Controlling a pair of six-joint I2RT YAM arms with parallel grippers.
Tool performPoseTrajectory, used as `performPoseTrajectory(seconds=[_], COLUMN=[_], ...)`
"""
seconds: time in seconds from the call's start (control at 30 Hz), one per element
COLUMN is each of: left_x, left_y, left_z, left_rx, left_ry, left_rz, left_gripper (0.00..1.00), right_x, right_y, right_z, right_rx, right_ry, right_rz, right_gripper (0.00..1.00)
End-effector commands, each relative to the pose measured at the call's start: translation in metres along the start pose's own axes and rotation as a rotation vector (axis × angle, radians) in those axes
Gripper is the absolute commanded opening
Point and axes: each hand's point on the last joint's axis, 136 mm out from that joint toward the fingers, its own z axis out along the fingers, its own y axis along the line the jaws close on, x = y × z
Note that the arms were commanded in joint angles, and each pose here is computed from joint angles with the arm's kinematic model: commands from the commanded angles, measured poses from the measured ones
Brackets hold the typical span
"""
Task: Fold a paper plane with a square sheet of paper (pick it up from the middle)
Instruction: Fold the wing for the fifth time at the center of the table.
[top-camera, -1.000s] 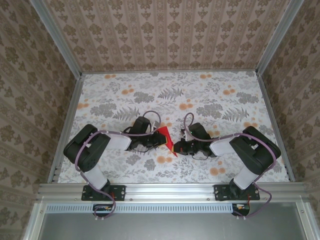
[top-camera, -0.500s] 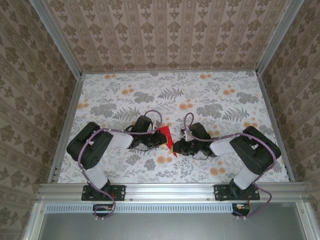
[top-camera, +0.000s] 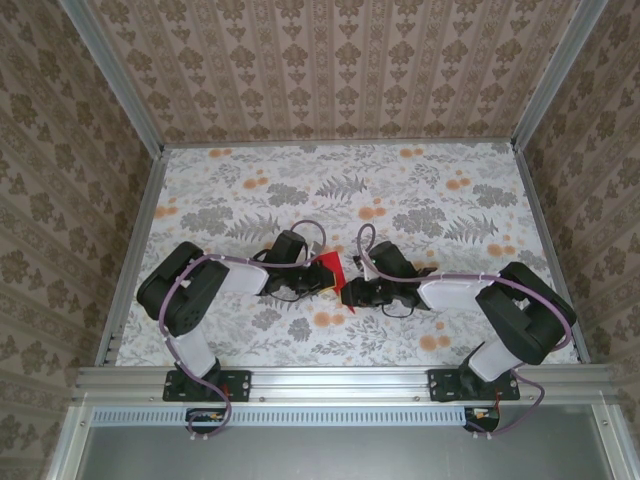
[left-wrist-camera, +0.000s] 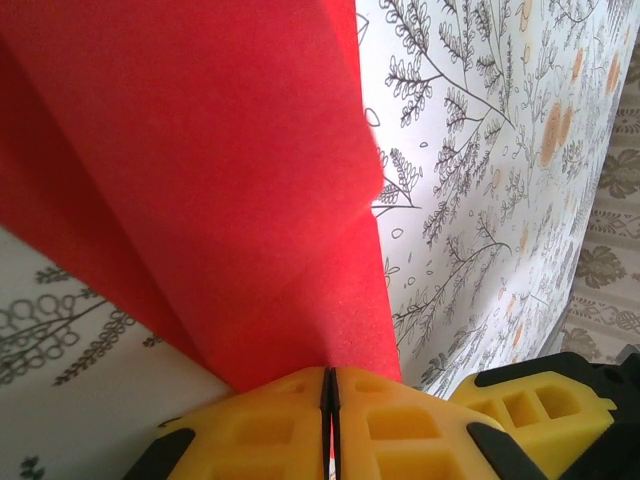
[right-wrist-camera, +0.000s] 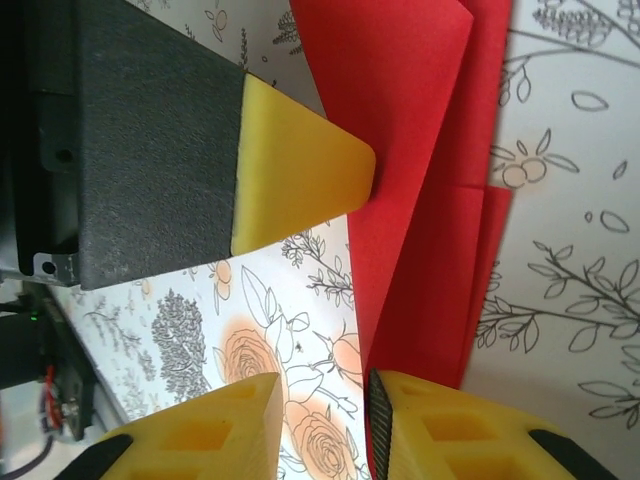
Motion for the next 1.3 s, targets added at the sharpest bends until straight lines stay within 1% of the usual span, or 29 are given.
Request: performPoseTrajectory(seconds=[0.0, 0.5, 0.67, 0.97, 1.1, 1.27], left_x=[0.000, -0.001, 0.000, -0.001, -0.001, -0.004], left_y=[0.005, 0.004, 0.006, 0.006, 0.006, -0.001], left_z=[0.004, 0.003, 0.004, 0.005, 0.005, 0.001], left_rx=[-0.031, -0.030, -0.034, -0.037, -0.035, -0.018], left_ry=[0.011, 0.008, 0.014, 0.013, 0.014, 0.007], left_rz=[0.000, -0.002, -0.006, -0.012, -0.012, -0.001], left_gripper=[0.11, 0.11, 0.11, 0.11, 0.10, 0.11], right_x=[-0.004, -0.006, -0.006, -0.005, -0.006, -0.002], right_y=[-0.011, -0.011, -0.014, -0.015, -0.019, -0.023], right_z=[-0.002, 0.016, 0.018, 0.021, 0.021, 0.021], right_rx=[0.107, 0.130, 0.163, 0.217, 0.243, 0.247], right_ry=[0.000, 0.022, 0.012, -0.011, -0.014, -0.008], right_rz=[-0.071, -0.169, -0.217, -0.332, -0.334, -0.306], right_gripper=[0.31, 0.31, 0.30, 0.23, 0.20, 0.11])
